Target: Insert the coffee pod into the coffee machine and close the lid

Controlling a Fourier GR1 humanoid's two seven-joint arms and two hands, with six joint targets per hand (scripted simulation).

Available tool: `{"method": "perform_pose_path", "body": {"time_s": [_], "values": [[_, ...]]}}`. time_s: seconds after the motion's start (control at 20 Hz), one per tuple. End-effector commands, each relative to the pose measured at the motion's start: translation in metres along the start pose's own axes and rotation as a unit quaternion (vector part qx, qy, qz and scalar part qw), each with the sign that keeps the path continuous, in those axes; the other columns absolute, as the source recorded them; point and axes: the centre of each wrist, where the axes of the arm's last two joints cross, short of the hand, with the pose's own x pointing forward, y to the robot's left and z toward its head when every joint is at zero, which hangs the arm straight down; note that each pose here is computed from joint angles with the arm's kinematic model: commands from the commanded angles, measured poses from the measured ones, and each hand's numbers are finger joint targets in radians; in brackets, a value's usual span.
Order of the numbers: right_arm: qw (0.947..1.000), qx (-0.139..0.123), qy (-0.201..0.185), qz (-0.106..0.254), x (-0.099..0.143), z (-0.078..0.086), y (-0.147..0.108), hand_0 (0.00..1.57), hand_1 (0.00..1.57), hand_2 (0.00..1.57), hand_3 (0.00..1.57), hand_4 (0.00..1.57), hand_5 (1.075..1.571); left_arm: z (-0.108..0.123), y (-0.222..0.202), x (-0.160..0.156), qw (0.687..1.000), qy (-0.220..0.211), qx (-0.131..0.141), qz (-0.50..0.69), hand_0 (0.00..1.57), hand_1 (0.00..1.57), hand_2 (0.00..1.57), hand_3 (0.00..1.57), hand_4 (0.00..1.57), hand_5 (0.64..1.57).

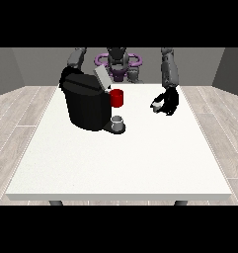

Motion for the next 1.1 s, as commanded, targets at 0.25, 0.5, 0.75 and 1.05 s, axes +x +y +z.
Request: {"method": "perform_pose_path", "body": {"time_s": [0.25, 0.5, 0.75, 1.05], "values": [[0.9987, -0.014, 0.049, 0.004, -0.021, 0.002, -0.003, 0.0, 0.0, 0.0, 0.0, 0.49, 1.571, -0.022, 0.01, 0.038, 0.996, -0.071, -0.048, 0.013, 1.45, 1.45, 1.45, 1.39, 0.62, 1.571], [0.9981, -0.01, 0.06, 0.012, -0.023, -0.001, -0.006, 0.0, 0.0, 0.0, 0.0, 0.41, 1.571, -0.041, 0.032, 0.07, 0.993, -0.092, -0.064, 0.026, 1.29, 1.29, 1.36, 1.34, 0.56, 1.571], [0.9989, 0.019, 0.041, -0.008, -0.018, 0.0, 0.002, 0.0, 0.0, 0.0, 0.0, 0.49, 1.571, -0.05, 0.079, 0.075, 0.993, -0.111, -0.044, 0.021, 1.23, 1.23, 1.32, 1.29, 0.57, 1.571], [0.9997, 0.001, 0.022, -0.005, -0.032, 0.001, 0.007, 0.0, 0.0, 0.0, 0.0, 0.5, 1.571, -0.064, 0.087, 0.125, 0.991, -0.129, -0.028, 0.012, 1.25, 1.25, 1.33, 1.29, 0.57, 1.571]]}}
